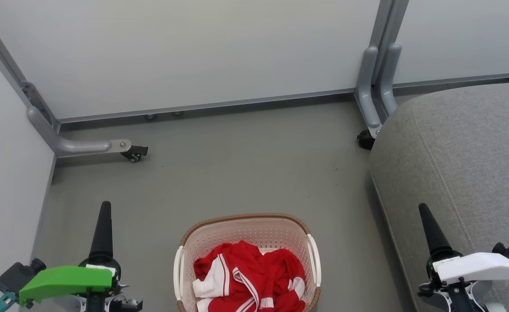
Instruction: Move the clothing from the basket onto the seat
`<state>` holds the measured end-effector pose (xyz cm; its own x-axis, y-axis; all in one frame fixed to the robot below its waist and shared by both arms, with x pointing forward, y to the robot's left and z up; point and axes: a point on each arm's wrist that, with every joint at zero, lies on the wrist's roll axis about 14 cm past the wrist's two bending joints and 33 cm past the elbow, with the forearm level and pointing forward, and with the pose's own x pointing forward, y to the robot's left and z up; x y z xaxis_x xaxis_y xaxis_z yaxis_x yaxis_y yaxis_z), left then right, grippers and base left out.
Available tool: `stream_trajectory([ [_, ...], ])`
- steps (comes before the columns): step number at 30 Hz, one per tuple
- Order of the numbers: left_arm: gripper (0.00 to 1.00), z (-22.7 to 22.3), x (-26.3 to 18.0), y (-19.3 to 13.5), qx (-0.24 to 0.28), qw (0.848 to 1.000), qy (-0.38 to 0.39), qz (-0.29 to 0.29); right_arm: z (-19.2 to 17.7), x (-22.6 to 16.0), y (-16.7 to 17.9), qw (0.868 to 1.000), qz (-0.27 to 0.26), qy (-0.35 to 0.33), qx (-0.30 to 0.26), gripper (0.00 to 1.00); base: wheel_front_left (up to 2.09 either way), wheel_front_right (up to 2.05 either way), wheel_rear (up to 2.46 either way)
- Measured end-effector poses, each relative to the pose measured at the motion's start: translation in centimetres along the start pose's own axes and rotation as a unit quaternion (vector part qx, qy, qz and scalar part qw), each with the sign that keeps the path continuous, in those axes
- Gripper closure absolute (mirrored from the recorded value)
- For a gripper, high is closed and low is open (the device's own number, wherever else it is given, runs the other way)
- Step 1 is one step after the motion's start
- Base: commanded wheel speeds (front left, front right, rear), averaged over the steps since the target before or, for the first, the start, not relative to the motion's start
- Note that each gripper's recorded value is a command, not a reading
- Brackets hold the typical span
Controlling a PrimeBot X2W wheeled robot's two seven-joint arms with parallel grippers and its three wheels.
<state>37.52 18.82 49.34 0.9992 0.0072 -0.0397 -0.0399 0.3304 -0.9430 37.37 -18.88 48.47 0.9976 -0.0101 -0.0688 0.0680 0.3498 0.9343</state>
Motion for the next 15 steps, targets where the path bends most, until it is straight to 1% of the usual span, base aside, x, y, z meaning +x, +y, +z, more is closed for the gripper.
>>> stream_trajectory([
  [8, 0.0, -0.6, 0.0, -1.2, 0.082, 0.996, 0.005, -0.021, -0.7, -0.1, 0.9, 0.995, 0.017, 0.008, -0.095, 0.0, 0.0, 0.0, 0.0],
  [15, 0.0, -0.9, -0.2, -1.3, 0.143, 0.989, 0.005, -0.024, -1.4, -0.2, 1.8, 0.986, 0.034, 0.012, -0.164, 0.0, 0.0, 0.0, 0.0],
])
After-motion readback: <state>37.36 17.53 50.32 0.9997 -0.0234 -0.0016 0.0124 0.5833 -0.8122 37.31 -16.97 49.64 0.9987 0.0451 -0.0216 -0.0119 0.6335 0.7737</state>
